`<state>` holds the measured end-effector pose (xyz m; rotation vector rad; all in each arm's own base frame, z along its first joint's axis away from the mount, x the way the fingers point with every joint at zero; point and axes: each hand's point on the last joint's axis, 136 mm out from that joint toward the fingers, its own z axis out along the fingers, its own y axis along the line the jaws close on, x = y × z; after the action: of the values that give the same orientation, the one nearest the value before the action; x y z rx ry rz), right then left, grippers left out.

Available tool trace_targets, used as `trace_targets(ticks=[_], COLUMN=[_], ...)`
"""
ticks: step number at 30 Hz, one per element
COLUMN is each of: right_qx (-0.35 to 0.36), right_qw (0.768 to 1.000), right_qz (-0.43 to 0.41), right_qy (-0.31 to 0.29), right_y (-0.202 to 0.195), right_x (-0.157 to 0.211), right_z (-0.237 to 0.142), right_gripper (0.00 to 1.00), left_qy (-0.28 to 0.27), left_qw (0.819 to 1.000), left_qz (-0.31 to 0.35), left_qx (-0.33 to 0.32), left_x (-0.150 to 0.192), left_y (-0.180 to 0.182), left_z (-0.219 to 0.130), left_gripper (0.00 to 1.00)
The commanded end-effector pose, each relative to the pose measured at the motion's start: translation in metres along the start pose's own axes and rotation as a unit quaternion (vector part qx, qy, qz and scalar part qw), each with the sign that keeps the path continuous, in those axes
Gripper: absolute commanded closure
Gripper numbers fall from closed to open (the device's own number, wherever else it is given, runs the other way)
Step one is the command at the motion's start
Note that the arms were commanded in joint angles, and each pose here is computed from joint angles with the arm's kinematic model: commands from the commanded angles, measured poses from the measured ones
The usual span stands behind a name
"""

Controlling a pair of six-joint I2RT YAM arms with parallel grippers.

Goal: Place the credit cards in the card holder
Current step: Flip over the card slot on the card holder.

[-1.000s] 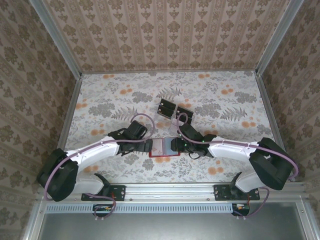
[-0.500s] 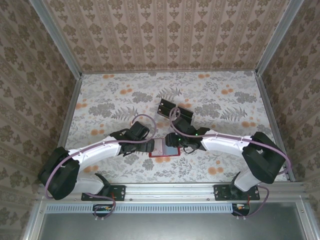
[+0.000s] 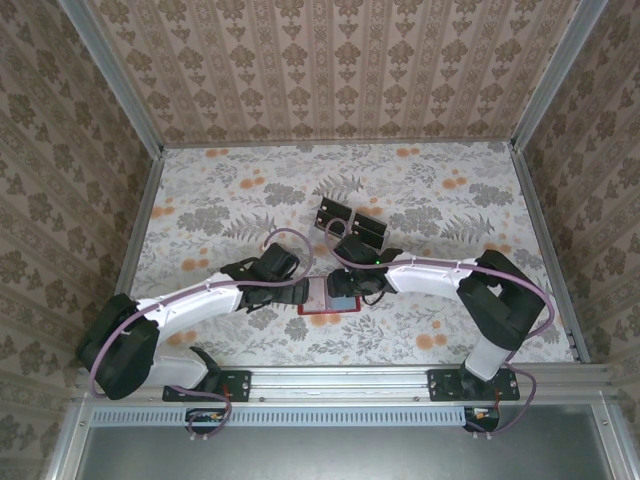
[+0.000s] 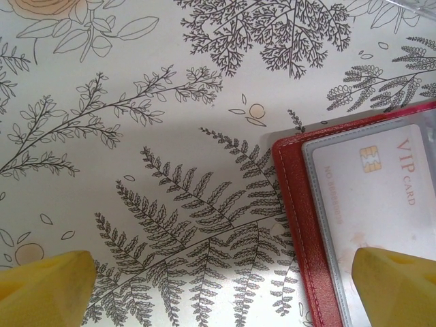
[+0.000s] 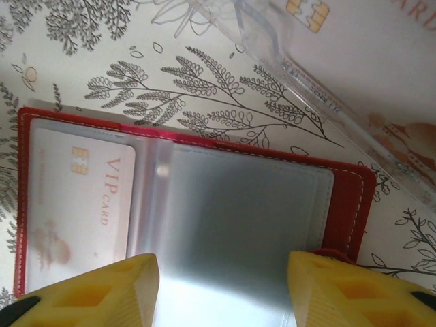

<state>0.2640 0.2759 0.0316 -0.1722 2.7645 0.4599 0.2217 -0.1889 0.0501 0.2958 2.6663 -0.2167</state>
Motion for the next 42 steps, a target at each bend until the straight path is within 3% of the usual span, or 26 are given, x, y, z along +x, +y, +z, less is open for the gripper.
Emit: trace_targets(ticks=[1, 9, 22, 42], right_qx=[-0.003, -0.059, -0.075, -0.094], right_qw=[1.000, 0.997, 0.992, 0.982], right_qz=[0.003, 0.035, 0.102, 0.164], right_qy=[0.022, 0.033, 0.024, 0.013], right_y=[0.001, 0.022, 0.021, 0.020], right_x=[0.008, 0.013, 0.016, 0.018], right_z=[0.008, 0.019, 0.025, 0.024], right_gripper=[0.44, 0.44, 0.43, 0.42], left_qy=[-0.020, -0.020, -0.065, -0.117], left_qw=[1.000, 1.000, 0.997, 0.989], left_qz=[-0.006, -0.005, -0.013, 0.022], left_qx=[0.003, 0.013, 0.048, 0.093], left_x=[-0.014, -0.009, 0.012, 0.007], left_y=[-0.006, -0.009, -0.022, -0.080], left_z=[-0.007, -0.004, -0.014, -0.010], left_gripper=[0.00, 0.00, 0.00, 0.00])
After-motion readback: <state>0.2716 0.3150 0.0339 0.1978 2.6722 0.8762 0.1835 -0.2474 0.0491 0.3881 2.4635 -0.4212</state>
